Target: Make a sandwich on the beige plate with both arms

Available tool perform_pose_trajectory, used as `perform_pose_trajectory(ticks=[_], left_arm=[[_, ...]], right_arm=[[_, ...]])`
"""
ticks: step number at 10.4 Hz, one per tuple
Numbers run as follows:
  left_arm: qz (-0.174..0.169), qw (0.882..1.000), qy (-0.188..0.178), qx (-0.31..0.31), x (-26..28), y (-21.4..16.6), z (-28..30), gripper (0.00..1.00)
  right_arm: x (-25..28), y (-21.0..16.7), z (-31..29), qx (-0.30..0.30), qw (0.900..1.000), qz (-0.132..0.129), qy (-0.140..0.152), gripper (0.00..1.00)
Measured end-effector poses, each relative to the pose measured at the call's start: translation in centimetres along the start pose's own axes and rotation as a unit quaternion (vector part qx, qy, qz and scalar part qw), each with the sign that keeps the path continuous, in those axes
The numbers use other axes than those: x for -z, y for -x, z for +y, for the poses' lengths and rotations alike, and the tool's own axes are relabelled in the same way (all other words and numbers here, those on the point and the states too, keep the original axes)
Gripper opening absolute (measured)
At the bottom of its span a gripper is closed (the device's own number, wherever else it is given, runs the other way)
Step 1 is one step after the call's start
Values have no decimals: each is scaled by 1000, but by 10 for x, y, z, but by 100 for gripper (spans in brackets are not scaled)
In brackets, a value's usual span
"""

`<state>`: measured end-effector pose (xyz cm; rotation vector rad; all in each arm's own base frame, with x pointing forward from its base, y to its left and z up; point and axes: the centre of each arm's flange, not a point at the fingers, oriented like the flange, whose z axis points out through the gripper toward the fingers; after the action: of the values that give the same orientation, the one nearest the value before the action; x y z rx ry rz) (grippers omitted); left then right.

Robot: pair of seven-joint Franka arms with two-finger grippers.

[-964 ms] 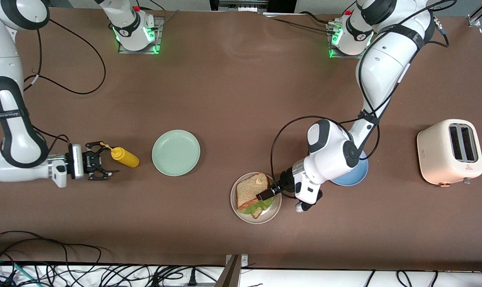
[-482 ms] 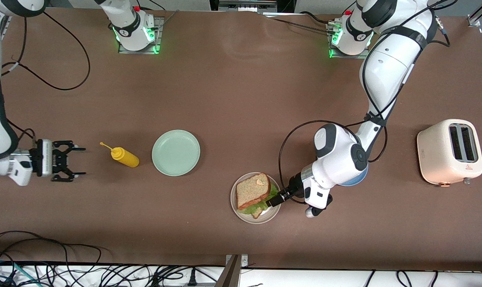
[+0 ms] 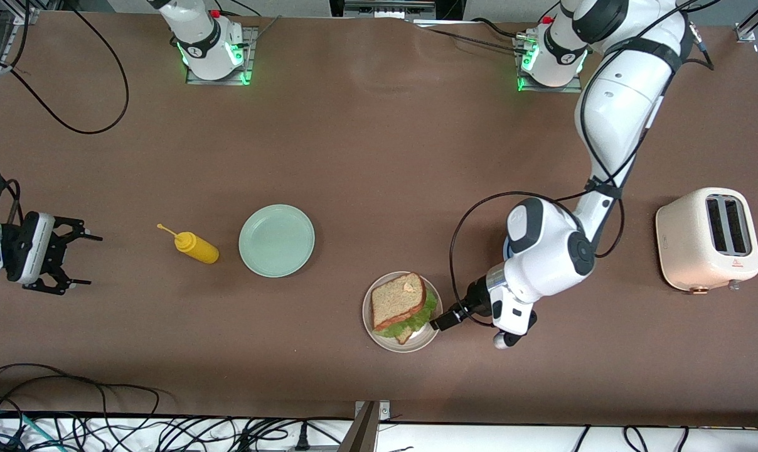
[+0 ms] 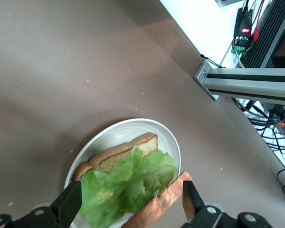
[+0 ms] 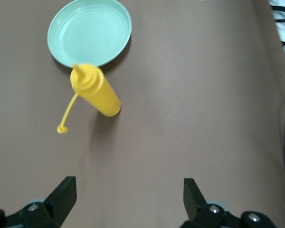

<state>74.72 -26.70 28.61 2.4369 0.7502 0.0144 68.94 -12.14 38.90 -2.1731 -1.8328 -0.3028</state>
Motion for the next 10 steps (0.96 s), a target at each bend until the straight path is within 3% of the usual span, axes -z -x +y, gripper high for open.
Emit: perform_pose_trajectory(ticks=[2, 4, 5, 7, 10], left_arm=[[-18, 1000, -21, 0, 68, -16, 9, 94], [-30, 999, -44, 1, 140, -27, 10, 94], [-32, 998, -51, -13, 174, -29, 10, 94], [-48, 994, -82, -49, 240, -26, 1, 93], [-16, 970, -213, -118, 302, -11, -14, 94]], right_arm=[[30, -31, -19, -82, 996, -32, 18, 100], [55, -66, -42, -179, 980, -76, 44, 100], [64, -86, -53, -231, 967, -90, 60, 100], [73, -108, -72, -326, 938, -93, 79, 100], [79, -122, -97, -445, 886, -88, 92, 100]])
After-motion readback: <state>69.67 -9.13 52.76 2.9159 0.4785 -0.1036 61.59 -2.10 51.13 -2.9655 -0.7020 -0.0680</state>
